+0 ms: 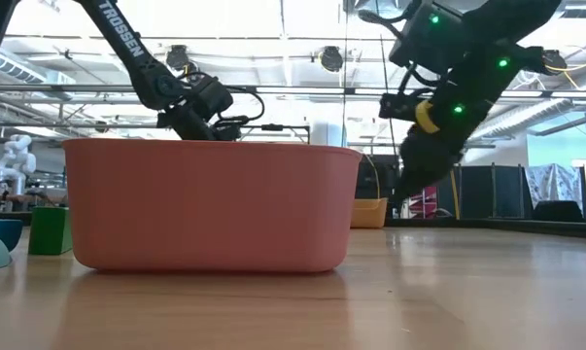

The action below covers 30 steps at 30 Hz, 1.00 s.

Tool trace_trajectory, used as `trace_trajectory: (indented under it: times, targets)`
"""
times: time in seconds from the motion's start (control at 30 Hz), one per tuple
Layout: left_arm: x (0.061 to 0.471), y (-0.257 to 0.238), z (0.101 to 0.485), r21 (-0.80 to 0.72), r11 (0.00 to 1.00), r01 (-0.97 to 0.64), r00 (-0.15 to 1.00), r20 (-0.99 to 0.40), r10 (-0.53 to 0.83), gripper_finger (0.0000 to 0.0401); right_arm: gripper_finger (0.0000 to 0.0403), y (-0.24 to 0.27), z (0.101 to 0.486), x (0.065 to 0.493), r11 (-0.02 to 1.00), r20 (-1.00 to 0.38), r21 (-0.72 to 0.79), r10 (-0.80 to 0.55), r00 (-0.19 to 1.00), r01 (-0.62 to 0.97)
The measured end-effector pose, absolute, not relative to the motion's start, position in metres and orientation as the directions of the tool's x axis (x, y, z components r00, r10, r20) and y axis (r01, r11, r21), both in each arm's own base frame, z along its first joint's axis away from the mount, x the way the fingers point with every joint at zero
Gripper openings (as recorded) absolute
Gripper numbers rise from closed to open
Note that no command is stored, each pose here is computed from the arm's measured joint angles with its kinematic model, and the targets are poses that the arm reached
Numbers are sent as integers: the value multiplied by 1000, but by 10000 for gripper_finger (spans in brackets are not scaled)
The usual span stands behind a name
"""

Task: Sort blocks by size
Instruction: Put the blue square block into the blue bin

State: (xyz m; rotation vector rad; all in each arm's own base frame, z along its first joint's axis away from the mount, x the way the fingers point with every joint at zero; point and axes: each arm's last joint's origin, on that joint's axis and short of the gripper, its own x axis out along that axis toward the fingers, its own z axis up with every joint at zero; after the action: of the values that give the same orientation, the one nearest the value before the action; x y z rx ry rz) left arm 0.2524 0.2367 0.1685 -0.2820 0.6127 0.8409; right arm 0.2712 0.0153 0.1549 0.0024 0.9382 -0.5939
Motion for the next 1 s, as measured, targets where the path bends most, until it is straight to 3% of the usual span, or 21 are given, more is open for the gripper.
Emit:
trace_trajectory:
  times: [0.2, 0.43, 0.6, 0.77, 1.0]
  targets:
    - [269, 219, 173, -28, 759, -650, 625, -587, 514, 239, 192, 25, 153, 268, 892, -846, -135, -330, 418, 432]
    - [293, 188, 180, 4, 845, -535, 706, -547, 449, 240, 192, 44, 171, 272, 916, -872, -127, -286, 396, 381]
    - [309, 161, 181, 5, 891, -455, 748, -541, 385, 240, 192, 64, 181, 269, 952, -904, -109, -215, 369, 287]
    - [324, 129, 183, 4, 931, -365, 789, -529, 312, 240, 192, 89, 184, 265, 989, -936, 17, -36, 351, 147]
    - [340, 90, 188, 8, 969, -245, 855, -470, 220, 240, 192, 117, 189, 257, 986, -938, 111, 63, 340, 123]
